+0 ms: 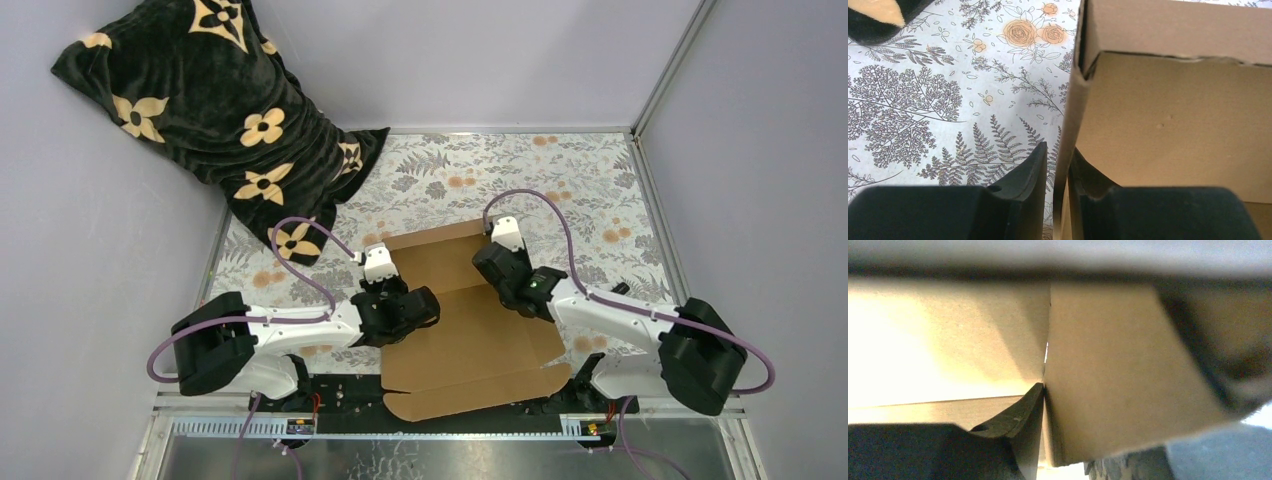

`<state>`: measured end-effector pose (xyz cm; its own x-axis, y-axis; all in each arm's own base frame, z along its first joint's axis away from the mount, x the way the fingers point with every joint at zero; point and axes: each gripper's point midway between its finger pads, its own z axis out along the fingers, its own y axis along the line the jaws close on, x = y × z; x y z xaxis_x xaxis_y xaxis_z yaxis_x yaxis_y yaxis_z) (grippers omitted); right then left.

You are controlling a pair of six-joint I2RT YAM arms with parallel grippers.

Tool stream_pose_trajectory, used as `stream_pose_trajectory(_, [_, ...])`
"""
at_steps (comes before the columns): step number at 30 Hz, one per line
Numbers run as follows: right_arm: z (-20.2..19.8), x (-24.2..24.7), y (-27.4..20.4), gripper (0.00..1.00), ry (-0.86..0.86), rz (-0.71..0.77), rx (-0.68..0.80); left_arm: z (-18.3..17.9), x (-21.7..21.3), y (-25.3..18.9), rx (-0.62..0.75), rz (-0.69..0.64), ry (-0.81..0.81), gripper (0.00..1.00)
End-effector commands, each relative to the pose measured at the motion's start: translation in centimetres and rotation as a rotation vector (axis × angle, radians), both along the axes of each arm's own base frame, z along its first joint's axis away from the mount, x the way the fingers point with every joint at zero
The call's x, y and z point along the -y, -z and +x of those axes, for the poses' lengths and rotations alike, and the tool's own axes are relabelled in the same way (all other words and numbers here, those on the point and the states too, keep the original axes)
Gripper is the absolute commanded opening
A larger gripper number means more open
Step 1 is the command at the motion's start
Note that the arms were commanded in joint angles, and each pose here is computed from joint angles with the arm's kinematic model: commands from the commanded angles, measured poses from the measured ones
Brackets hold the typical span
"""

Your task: Fold the paper box

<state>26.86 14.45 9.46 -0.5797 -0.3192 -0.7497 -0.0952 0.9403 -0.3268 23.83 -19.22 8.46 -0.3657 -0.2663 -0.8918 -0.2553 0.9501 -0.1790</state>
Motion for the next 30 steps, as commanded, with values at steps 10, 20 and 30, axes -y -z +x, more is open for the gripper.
stream_pose_trajectory(10, [-0.8, -1.5, -1.8, 0.52, -0.111, 0.192, 0.060, -0.3, -2.2, -0.2, 0.031, 0.084, -0.034, 0.26])
stream_pose_trajectory(20, [-1.1, -2.9, -2.3, 0.54, -0.171, 0.283, 0.068, -0.4, -2.1, -0.1, 0.029, 0.084, -0.029, 0.26])
stream_pose_trajectory(30, [0.4, -4.5, -4.4, 0.49, -0.179, 0.315, 0.012, 0.5, -0.6, -2.7, 0.038, 0.094, 0.019, 0.34])
